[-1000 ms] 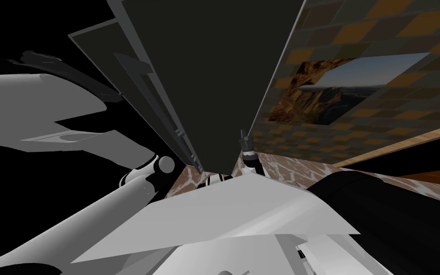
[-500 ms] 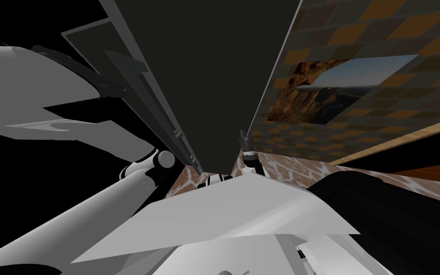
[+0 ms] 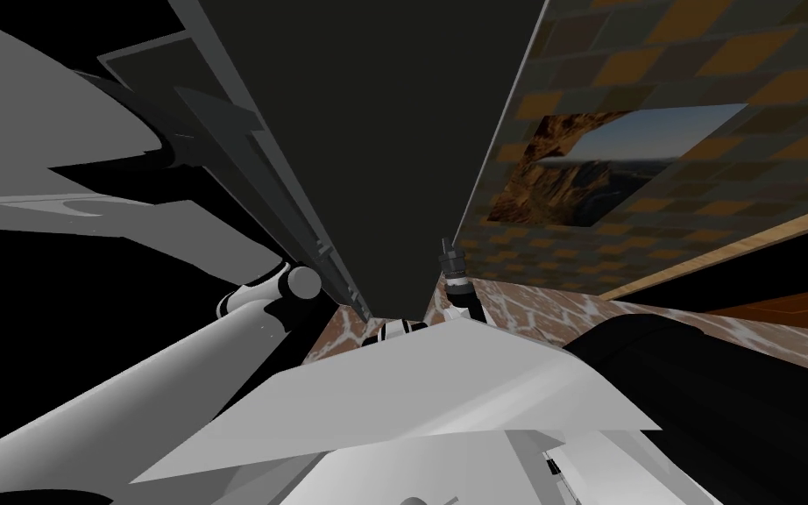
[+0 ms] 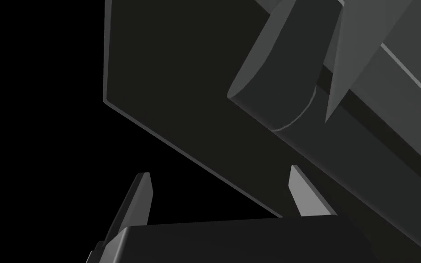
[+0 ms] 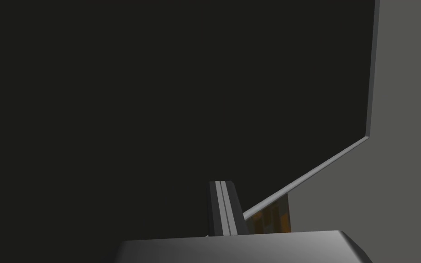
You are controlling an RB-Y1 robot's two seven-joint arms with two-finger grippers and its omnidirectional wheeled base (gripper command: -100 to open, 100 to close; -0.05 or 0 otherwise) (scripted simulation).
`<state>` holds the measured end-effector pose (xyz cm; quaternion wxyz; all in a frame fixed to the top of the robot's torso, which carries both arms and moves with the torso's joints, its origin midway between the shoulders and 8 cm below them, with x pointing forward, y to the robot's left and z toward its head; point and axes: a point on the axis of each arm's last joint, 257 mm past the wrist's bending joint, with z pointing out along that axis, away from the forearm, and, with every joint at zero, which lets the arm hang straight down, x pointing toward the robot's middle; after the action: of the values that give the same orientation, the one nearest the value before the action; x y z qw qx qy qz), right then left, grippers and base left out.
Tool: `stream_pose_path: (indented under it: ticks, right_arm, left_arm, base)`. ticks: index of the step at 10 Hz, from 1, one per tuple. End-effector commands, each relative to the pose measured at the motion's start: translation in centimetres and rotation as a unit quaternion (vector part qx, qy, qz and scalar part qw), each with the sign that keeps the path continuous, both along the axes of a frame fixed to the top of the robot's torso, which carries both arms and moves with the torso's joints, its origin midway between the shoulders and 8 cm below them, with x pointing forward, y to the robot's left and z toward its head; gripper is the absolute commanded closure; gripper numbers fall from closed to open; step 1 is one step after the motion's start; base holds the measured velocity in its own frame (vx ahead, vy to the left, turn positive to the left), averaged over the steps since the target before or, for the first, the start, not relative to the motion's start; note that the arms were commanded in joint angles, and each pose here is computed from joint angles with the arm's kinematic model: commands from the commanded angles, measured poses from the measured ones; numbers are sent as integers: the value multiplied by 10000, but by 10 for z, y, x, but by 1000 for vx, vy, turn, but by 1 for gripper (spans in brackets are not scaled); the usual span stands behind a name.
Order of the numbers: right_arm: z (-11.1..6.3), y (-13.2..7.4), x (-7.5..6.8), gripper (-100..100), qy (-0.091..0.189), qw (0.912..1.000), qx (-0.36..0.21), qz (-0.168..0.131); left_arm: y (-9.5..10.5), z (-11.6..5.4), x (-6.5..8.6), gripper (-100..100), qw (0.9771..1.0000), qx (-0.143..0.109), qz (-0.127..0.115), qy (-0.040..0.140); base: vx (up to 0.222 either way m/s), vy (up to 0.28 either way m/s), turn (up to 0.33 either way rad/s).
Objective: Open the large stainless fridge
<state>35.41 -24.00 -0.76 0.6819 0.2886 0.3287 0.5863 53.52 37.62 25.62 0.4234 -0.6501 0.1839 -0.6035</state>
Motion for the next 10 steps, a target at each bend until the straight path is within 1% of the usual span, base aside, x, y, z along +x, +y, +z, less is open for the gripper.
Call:
stream_pose_path:
  ticks: [1,3,6,7,9,10]
  right_arm:
    - [0,0,0,0,0,10000,0,0]
    - [0,0,0,0,0,10000,0,0]
    - [0,0,0,0,0,10000,0,0]
    - [0,0,0,0,0,10000,0,0]
    - [0,0,0,0,0,10000,0,0]
    - [0,0,0,0,0,10000,0,0]
  left_arm:
    - [-14,7,1,-100,9995,-216,-172,121]
    - [-26,14,1,-100,9985,-382,-311,220]
    - [-46,23,1,-100,9959,-617,-520,396]
    - [-46,23,1,-100,9959,-617,-520,396]
    - [-59,29,0,-100,9937,-752,-645,517]
    - [-59,29,0,-100,9937,-752,-645,517]
  base:
    - [-5,6,-32]
    - [-8,7,-23]
    - [-4,7,-30]
    - [0,0,0]
    - [-5,5,-35]
    - [2,7,9]
